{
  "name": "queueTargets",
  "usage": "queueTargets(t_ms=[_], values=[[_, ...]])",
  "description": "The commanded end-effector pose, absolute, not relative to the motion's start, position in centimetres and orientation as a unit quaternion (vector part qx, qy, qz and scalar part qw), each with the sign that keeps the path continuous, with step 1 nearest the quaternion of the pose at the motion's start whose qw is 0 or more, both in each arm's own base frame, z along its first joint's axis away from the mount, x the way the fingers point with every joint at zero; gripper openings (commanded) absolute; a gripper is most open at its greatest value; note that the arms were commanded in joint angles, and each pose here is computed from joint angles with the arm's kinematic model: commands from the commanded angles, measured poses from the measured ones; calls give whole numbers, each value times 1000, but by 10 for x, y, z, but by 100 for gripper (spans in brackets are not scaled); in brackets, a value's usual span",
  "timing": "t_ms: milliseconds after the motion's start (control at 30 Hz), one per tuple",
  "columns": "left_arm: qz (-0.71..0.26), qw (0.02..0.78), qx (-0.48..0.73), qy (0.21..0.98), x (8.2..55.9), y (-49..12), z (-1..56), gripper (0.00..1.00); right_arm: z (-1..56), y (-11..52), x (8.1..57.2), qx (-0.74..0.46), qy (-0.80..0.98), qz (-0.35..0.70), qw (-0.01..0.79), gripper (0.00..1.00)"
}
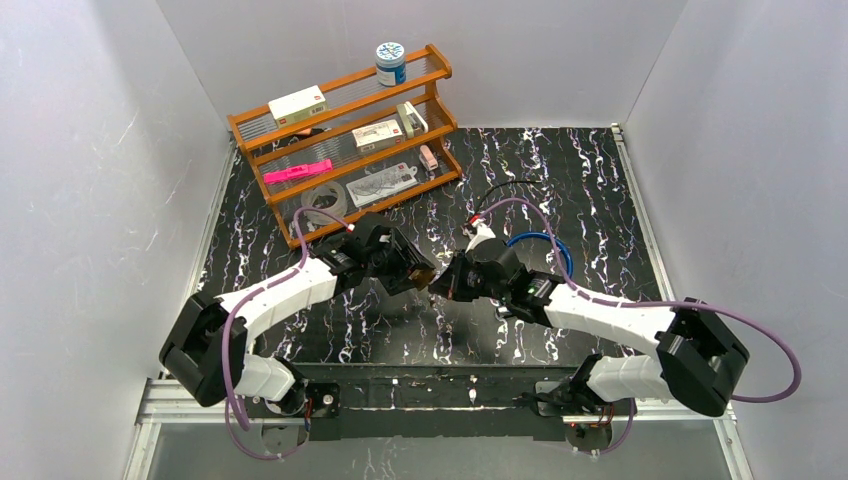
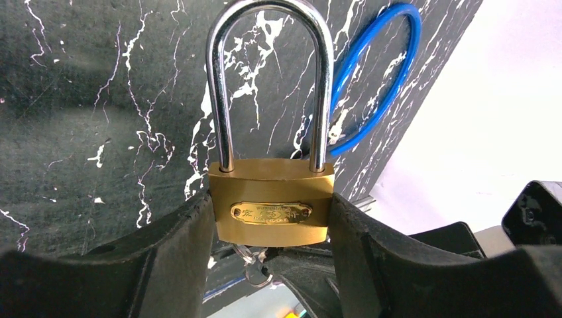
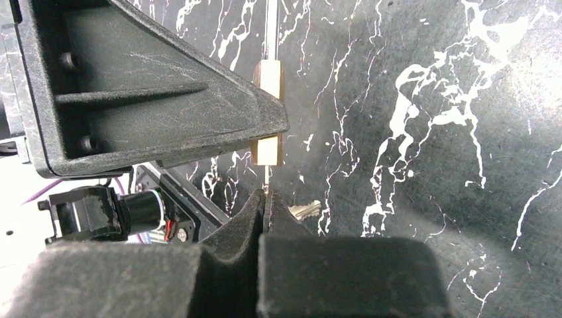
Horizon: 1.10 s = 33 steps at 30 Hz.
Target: Unlock with the key
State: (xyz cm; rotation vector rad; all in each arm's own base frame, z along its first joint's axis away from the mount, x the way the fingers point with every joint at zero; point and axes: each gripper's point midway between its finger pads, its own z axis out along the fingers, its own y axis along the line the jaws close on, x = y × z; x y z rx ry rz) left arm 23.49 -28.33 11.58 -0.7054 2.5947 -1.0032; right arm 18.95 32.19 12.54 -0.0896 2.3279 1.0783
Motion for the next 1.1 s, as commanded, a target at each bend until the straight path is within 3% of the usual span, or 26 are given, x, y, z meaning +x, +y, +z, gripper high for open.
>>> queueTargets(t_ms=[0,300,800,967,1067], values=[[-429,112,-218,869,222,-305,159,9,171,342,220,-1,825,447,347,1],[-493,93,-200,841,216,-320,188,8,172,347,229,14,812,468,347,1],[-476,98,-166,858,213,-318,199,9,185,371,260,-29,807,448,384,1],[-474,129,-143,859,218,-315,197,22,209,363,251,-30,771,493,403,1],[-491,160,-129,847,221,-313,203,37,225,356,238,-40,740,527,416,1]])
